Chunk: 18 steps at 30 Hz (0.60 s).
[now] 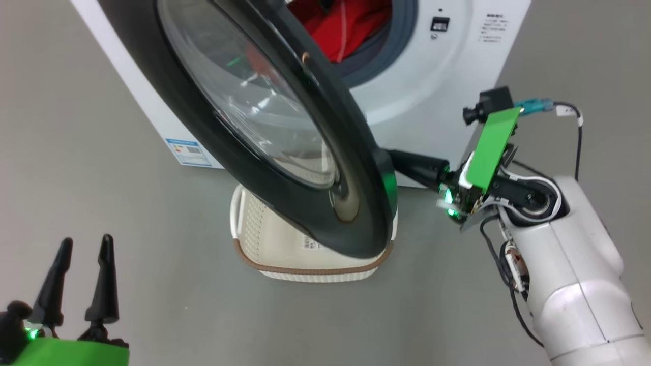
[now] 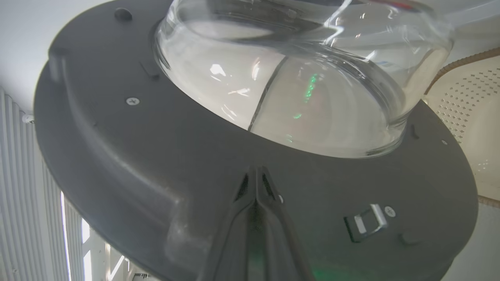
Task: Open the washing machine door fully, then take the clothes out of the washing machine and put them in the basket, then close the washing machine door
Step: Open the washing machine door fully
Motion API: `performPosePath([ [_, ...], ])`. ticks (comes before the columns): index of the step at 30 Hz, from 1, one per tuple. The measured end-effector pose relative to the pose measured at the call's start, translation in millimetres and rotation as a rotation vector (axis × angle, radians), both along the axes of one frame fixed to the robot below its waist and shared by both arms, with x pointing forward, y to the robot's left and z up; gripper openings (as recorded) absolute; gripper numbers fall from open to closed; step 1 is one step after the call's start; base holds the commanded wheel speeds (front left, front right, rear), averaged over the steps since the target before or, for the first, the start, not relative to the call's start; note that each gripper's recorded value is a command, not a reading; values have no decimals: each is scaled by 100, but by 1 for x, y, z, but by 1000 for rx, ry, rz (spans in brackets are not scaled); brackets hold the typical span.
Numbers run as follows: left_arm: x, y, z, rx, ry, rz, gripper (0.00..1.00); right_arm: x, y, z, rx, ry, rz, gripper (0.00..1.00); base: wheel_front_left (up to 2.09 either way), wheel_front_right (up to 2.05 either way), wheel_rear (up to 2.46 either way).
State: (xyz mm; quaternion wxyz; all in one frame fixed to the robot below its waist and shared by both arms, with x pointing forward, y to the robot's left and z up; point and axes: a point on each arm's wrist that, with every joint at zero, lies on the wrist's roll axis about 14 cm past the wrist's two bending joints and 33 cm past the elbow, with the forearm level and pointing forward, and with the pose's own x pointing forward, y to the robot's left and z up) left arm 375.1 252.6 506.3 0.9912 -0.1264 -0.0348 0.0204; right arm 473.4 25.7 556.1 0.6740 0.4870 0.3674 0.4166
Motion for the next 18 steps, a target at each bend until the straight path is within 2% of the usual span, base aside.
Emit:
performPosePath([
  [18, -53, 31, 4, 12, -3, 127, 100, -52, 55, 6, 36, 3, 203, 0, 0, 0, 0],
])
